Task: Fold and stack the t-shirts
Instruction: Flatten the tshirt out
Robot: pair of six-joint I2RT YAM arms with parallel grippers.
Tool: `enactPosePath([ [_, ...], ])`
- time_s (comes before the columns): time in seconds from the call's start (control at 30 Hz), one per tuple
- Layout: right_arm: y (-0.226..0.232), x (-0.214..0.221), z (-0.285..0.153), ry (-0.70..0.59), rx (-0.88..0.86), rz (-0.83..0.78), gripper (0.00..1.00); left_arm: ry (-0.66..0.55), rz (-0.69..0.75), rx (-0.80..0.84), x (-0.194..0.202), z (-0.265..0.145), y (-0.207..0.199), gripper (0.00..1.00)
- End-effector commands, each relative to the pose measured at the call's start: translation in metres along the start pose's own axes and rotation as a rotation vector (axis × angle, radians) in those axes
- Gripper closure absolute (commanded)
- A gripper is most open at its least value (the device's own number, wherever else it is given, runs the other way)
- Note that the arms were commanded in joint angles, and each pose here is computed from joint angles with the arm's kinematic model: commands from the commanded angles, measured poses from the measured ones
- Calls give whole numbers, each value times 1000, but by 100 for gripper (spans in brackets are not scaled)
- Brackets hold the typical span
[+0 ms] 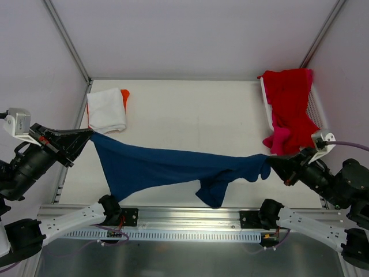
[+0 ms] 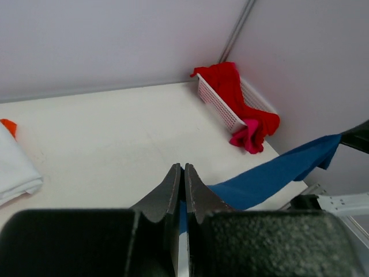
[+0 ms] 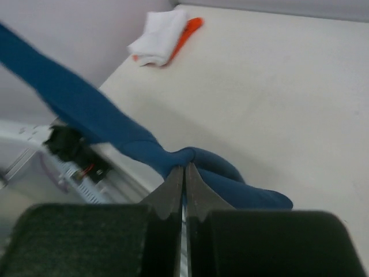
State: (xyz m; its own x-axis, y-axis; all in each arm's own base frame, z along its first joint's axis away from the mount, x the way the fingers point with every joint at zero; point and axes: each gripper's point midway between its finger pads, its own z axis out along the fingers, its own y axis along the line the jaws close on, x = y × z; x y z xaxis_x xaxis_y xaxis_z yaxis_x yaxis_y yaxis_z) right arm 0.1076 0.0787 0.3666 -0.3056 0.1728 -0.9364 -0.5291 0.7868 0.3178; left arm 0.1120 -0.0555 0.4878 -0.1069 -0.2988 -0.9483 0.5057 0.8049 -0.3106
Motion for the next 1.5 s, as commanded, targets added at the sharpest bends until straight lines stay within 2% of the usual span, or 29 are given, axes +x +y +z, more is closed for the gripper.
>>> enactPosePath([
  [0.0,79,-31,-10,-11,-387,-15,99,-1,-38,150,-12,-16,-26,100],
  [0.03,104,-50,-36,-25,-544,-17,99,-8,-42,196,-17,-21,-33,100],
  [0.1,126,-71,-56,-35,-661,-11,99,-25,-33,341,-29,-41,-55,100],
  [0.13,145,-89,-77,-48,-781,-14,99,-34,-28,397,-34,-49,-63,100],
  [0.17,153,-98,-87,-54,-832,-3,99,-57,-20,499,-42,-65,-77,100],
  [0.23,170,-116,-100,-68,-926,7,99,-84,-4,590,-49,-82,-87,100],
  [0.3,177,-144,-123,-145,-986,33,100,-136,7,704,-60,-108,-99,100],
  [0.5,182,-176,-140,-244,-1019,75,100,-236,-14,793,-84,-151,-103,100],
  [0.67,172,-168,-123,-260,-942,104,99,-257,-19,769,-84,-156,-99,100],
  [0.83,137,-146,-97,-282,-746,107,99,-248,-2,630,-69,-131,-79,100],
  [0.87,129,-140,-90,-281,-695,95,100,-211,3,578,-56,-113,-73,100],
  [0.93,97,-120,-68,-268,-515,107,100,-190,10,517,-42,-101,-63,100],
  [0.97,83,-111,-59,-262,-443,97,99,-146,11,437,-24,-77,-54,100],
  [1.03,45,-94,-47,-276,-260,102,100,-129,4,340,-5,-62,-36,100],
  [1.07,32,-68,-28,-220,-178,73,100,-105,-3,241,15,-43,-20,100],
  [1.1,9,-60,-19,-226,-53,75,100,-93,-4,195,26,-34,-12,100],
  [1.13,-4,-50,-17,-228,1,77,99,-79,-8,144,38,-25,-4,100],
  [1.17,-16,-21,1,-168,72,47,99,-24,3,79,66,-8,7,100],
  [1.2,-31,-9,8,-166,157,69,100,-50,-20,-7,70,-4,23,100],
  [1.37,-68,82,51,-38,357,35,100,42,-58,-276,139,37,63,100],
  [1.47,-87,102,62,-23,477,15,100,80,-64,-394,163,57,76,100],
])
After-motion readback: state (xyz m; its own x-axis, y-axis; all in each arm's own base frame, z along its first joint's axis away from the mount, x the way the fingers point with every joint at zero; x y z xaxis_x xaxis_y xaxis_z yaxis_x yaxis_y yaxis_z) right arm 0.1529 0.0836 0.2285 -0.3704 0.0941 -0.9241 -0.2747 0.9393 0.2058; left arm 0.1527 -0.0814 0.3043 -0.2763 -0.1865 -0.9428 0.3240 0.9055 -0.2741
